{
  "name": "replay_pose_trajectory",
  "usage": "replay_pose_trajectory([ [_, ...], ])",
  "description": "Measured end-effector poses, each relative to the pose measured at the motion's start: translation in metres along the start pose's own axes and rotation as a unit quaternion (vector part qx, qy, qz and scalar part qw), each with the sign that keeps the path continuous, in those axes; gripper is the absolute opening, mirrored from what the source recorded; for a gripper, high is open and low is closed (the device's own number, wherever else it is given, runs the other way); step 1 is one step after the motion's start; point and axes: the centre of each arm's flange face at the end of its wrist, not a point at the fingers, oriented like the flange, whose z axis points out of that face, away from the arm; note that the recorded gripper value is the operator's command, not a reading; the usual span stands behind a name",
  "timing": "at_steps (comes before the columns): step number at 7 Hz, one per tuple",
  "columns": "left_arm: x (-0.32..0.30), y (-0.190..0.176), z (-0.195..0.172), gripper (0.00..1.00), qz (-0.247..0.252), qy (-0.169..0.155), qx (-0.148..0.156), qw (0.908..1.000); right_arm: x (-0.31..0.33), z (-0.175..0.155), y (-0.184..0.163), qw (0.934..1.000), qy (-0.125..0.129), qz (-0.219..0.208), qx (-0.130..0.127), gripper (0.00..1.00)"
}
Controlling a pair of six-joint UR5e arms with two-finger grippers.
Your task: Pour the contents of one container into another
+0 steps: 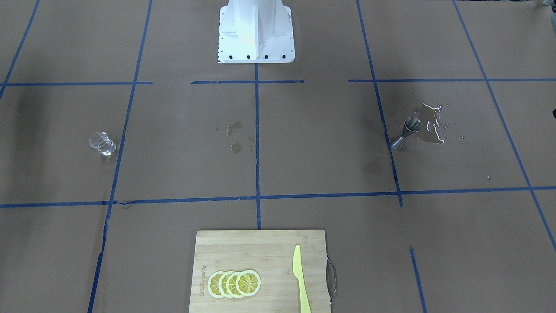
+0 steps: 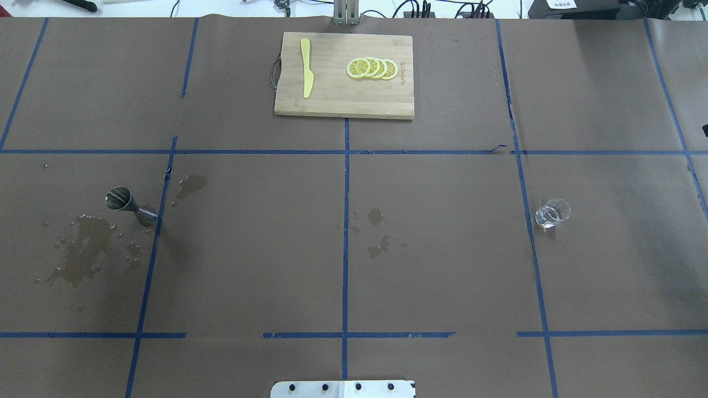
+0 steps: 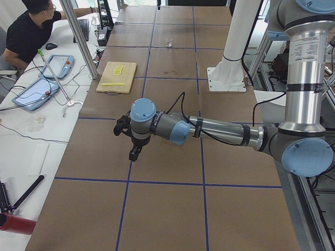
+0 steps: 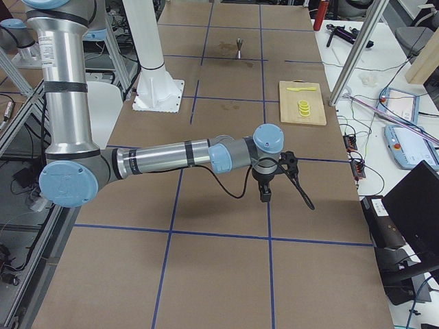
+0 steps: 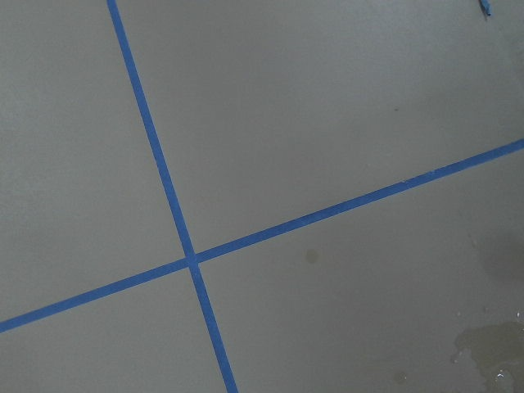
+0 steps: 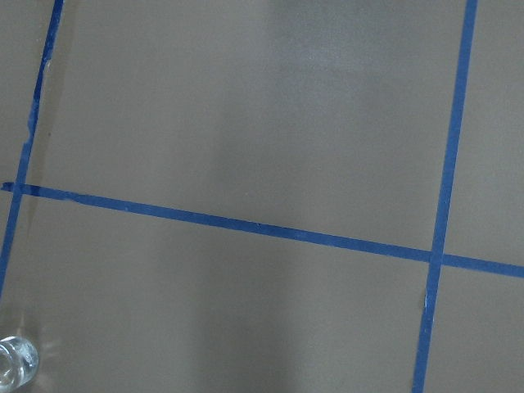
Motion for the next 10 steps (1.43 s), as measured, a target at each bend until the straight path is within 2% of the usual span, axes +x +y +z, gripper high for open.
replay_pose_trajectory([
  [2, 0.005, -0.004, -0.002, 1.0, 0.012, 0.001, 0.012, 0.9998, 0.0, 0.0, 0.0, 1.0, -0.001, 0.0, 0.0, 1.0],
  [4, 0.028, -0.016, -0.002, 1.0, -0.006, 0.011, 0.049, 0.9987, -0.001, 0.0, 0.0, 1.0, -0.002, -0.001, 0.001, 1.0],
  [6, 0.079, -0.029, 0.01, 1.0, -0.039, 0.033, 0.101, 0.9936, -0.001, 0.0, 0.001, 1.0, -0.001, 0.0, 0.002, 1.0],
  [8, 0.14, -0.042, 0.011, 1.0, -0.061, 0.01, 0.162, 0.9848, -0.001, 0.0, 0.002, 1.0, -0.001, -0.001, 0.002, 1.0],
  [10, 0.193, -0.038, -0.009, 1.0, -0.069, 0.008, 0.207, 0.9758, -0.001, -0.001, 0.002, 1.0, 0.0, -0.005, 0.003, 1.0],
])
